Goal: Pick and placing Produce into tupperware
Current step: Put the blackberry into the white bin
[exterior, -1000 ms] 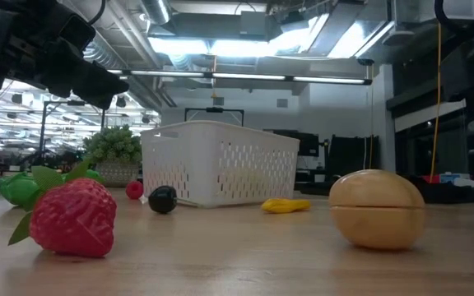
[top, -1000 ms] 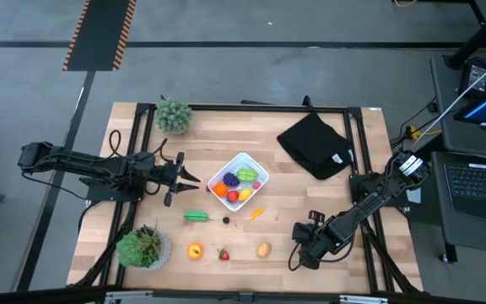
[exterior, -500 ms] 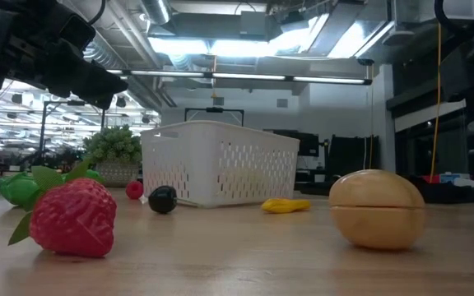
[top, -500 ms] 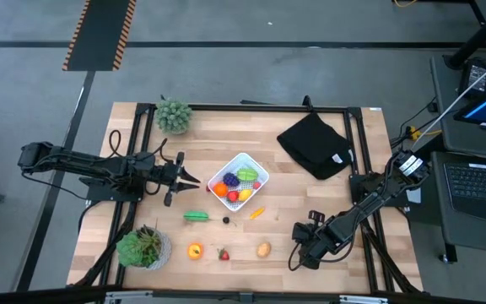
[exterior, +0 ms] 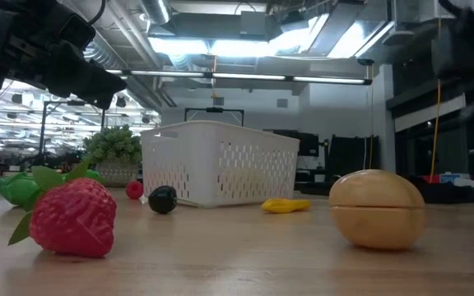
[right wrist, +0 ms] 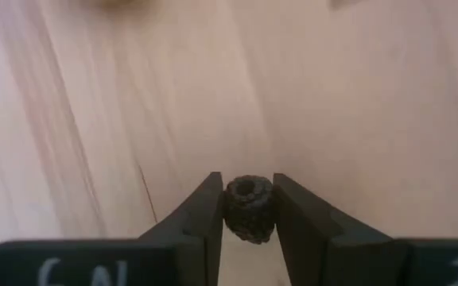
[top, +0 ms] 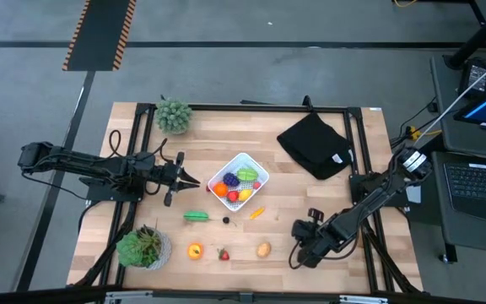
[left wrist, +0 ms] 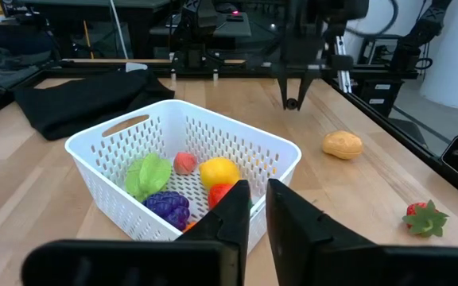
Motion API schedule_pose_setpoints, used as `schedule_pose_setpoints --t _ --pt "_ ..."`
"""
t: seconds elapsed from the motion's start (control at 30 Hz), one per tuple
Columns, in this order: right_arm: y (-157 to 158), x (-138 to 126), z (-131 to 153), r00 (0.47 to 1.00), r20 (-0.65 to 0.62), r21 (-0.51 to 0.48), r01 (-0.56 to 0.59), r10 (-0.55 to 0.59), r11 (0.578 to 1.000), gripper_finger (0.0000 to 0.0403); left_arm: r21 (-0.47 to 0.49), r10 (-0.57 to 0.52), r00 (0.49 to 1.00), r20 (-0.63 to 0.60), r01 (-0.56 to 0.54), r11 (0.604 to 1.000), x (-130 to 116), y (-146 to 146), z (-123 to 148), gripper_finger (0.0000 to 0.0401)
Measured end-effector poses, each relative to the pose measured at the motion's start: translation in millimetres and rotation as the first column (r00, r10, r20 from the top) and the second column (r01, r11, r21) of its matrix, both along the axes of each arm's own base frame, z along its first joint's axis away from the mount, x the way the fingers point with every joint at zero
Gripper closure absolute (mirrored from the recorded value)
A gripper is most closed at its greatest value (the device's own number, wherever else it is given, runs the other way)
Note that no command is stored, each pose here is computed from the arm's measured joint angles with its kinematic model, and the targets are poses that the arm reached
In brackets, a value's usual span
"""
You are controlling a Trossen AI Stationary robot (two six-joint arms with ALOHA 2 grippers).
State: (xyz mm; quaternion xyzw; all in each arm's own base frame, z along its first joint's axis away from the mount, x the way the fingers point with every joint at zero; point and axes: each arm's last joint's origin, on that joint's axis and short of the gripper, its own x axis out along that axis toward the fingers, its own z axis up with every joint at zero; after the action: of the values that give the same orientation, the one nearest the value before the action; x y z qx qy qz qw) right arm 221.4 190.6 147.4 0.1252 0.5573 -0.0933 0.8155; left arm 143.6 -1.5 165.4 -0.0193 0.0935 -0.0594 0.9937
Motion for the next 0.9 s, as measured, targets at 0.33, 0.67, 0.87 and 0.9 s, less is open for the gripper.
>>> schedule_pose_setpoints --t 0.33,0.67,0.87,0.9 --pt "-10.2 3.3 23.8 0.983 0.179 -0.083 0.048 -0.032 0.995 0.0307 -0.001 0.0 1.0 0.0 0.0 1.0 0.0 0.0 0.0 0.0386" --pt "-42.0 32.0 62.6 0.903 0.424 -0.218 0.025 0.072 0.976 0.0307 0.007 -0.002 1.0 0.001 0.002 1.0 0.0 -0.1 0.0 0.0399" --pt "-68.3 52.2 79.9 0.854 0.499 -0.269 -0.006 0.145 0.963 0.0309 0.008 -0.002 1.0 0.001 0.002 1.0 0.0 0.0 0.0 0.0383" --pt "-72.5 56.1 81.8 0.843 0.515 -0.272 -0.01 0.154 0.962 0.0309 0.008 -0.002 1.0 0.001 0.002 1.0 0.0 0.0 0.0 0.038"
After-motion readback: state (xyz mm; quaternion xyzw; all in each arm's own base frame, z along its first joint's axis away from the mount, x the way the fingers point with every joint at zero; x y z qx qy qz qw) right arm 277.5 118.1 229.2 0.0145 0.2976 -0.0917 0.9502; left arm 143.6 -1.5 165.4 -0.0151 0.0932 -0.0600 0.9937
